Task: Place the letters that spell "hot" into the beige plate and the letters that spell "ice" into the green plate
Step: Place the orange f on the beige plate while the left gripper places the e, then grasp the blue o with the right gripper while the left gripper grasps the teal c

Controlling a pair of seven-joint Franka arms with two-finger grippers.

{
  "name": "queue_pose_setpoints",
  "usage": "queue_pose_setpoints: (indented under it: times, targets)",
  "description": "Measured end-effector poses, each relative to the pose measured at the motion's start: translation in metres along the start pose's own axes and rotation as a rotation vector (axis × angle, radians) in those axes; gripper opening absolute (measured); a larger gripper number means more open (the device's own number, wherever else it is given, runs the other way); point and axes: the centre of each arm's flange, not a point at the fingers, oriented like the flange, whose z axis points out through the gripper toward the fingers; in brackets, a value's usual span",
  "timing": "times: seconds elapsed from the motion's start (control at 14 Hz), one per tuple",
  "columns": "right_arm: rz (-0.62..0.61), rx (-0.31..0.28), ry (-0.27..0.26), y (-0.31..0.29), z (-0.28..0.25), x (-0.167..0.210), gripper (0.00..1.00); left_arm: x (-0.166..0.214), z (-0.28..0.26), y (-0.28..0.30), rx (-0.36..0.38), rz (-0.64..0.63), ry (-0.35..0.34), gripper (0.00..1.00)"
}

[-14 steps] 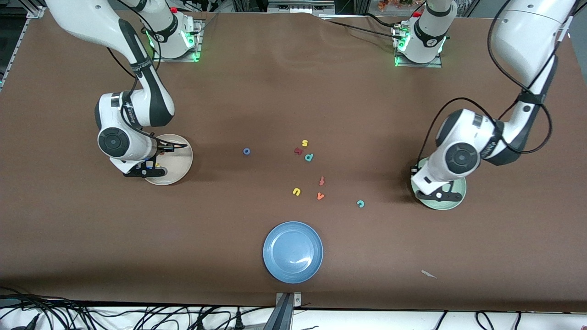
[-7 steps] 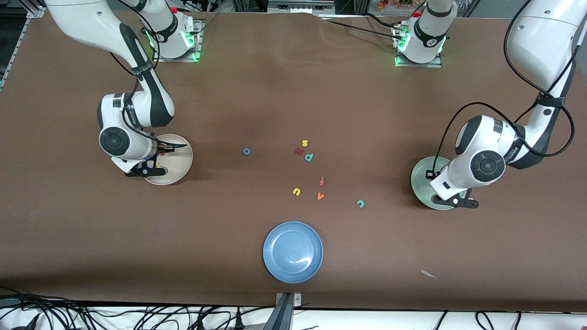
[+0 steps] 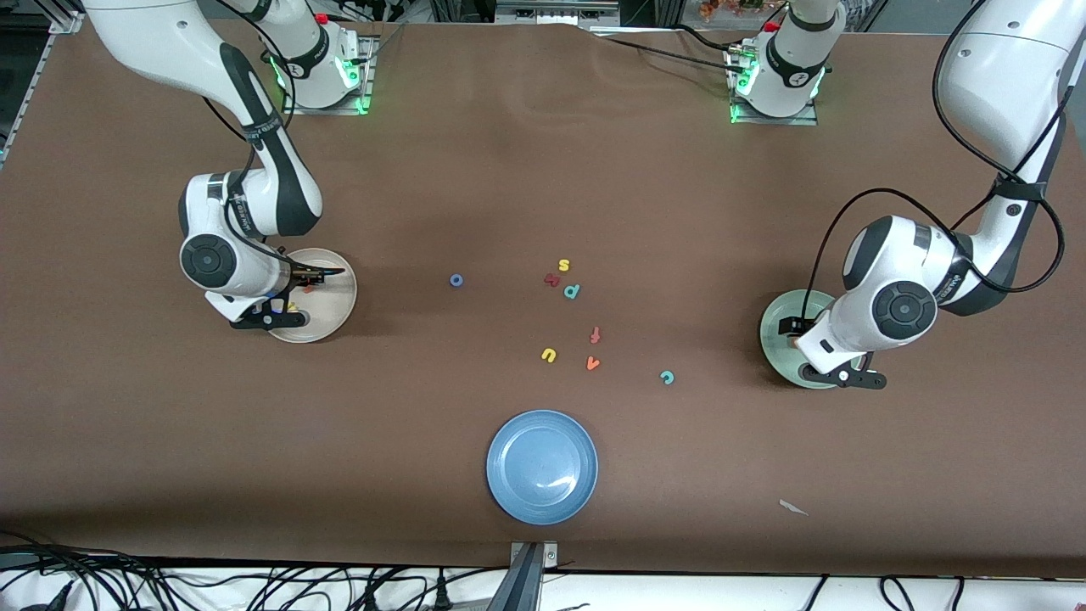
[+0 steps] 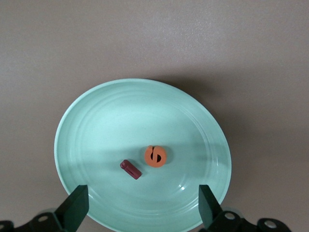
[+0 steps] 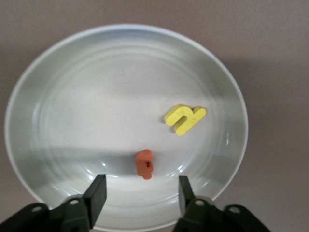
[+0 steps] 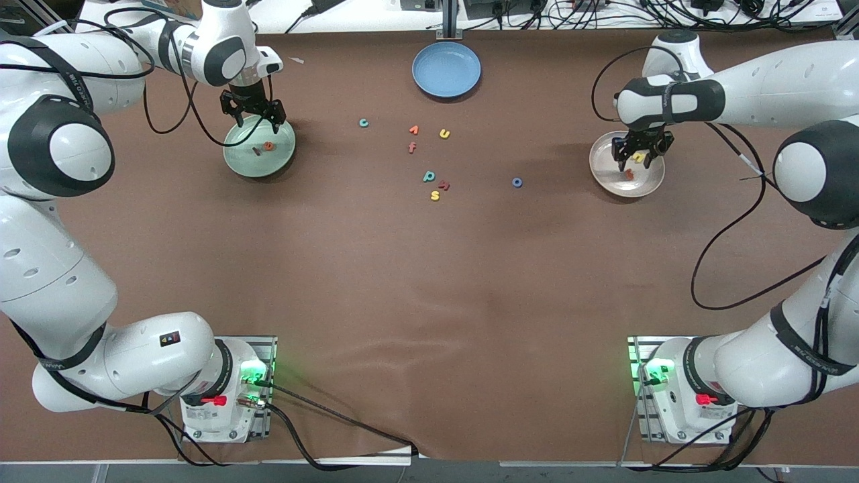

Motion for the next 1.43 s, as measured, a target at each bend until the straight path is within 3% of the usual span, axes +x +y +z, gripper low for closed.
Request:
queue_pose_setpoints:
  times: [0.14,0.21,0.71,1.07,1.43]
  targets:
    - [0.014,0.037,0.007,-0.016,-0.025,-0.001,0.93,0.0,-0.001,0.006,-0.003,0.001,0.002,1.0]
    - [0.026,0.056,0.012,-0.031,-0.039,-0.002,0.95,0.001,-0.003,0.011,-0.011,-0.006,0.004,1.0]
    - [0.13,0.126,0.094,-0.167,-0.086,-0.025,0.95,0.02,-0.023,0.09,-0.08,-0.147,0.034,1.0]
    - [0.082,0.149,0.15,-0.245,-0.042,-0.035,0.95,0.038,-0.021,0.138,-0.122,-0.269,0.035,1.0]
    - [0.065,0.168,0.179,-0.262,0.003,-0.035,0.93,0.056,-0.025,0.171,-0.161,-0.396,0.048,1.0]
